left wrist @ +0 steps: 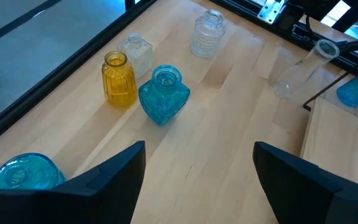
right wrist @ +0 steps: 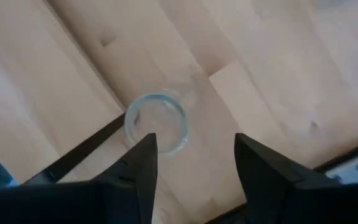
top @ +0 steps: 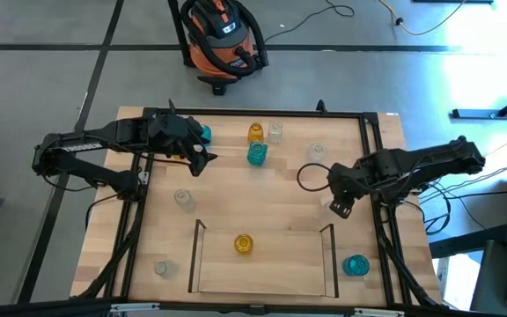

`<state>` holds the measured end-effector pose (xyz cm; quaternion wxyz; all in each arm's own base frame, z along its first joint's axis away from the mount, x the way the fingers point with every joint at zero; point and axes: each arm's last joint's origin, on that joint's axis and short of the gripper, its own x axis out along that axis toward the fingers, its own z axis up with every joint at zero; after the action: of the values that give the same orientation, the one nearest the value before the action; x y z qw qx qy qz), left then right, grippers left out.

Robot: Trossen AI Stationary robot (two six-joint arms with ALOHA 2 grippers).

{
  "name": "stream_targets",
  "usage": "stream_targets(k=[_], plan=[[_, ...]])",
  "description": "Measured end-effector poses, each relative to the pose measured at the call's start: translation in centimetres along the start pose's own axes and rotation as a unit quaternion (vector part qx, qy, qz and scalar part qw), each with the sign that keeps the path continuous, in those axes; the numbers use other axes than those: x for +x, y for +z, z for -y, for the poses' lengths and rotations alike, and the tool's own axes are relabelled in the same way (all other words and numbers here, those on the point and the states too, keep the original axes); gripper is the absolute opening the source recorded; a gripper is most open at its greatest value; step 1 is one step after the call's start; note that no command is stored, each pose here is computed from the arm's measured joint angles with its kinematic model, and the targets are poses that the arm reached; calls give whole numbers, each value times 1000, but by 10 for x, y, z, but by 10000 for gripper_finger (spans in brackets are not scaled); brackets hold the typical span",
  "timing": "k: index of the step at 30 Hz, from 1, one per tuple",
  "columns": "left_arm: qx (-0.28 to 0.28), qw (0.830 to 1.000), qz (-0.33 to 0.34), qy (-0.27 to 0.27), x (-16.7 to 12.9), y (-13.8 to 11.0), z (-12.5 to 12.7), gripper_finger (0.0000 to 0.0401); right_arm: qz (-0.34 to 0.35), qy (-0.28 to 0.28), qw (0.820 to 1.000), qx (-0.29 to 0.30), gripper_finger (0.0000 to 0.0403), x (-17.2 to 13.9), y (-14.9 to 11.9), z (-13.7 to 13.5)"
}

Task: Sort vases onto shelf
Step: Put the transparent vase on the shelf

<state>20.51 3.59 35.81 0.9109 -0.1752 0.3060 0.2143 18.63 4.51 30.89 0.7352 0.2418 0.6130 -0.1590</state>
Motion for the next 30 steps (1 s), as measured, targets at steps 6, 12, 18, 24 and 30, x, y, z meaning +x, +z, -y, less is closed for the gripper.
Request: stream_targets(k=[6,12,18,24,30], plan=[[0,1000,0,0,0,0,0,289,-35,-14,999,-5,164,37,-5,5],[0,1000,0,0,0,0,0,289,-22,5,999,-44,82,75,-7,8],[0,1000,0,0,0,0,0,289,-1,32,996,-79,16,73,-2,2],[0,1000,0,0,0,0,0,289,55,-3,992,-115,9,27,9,-5],[0,1000,0,0,0,0,0,289,117,20,986,-116,8,-26,29,-26]])
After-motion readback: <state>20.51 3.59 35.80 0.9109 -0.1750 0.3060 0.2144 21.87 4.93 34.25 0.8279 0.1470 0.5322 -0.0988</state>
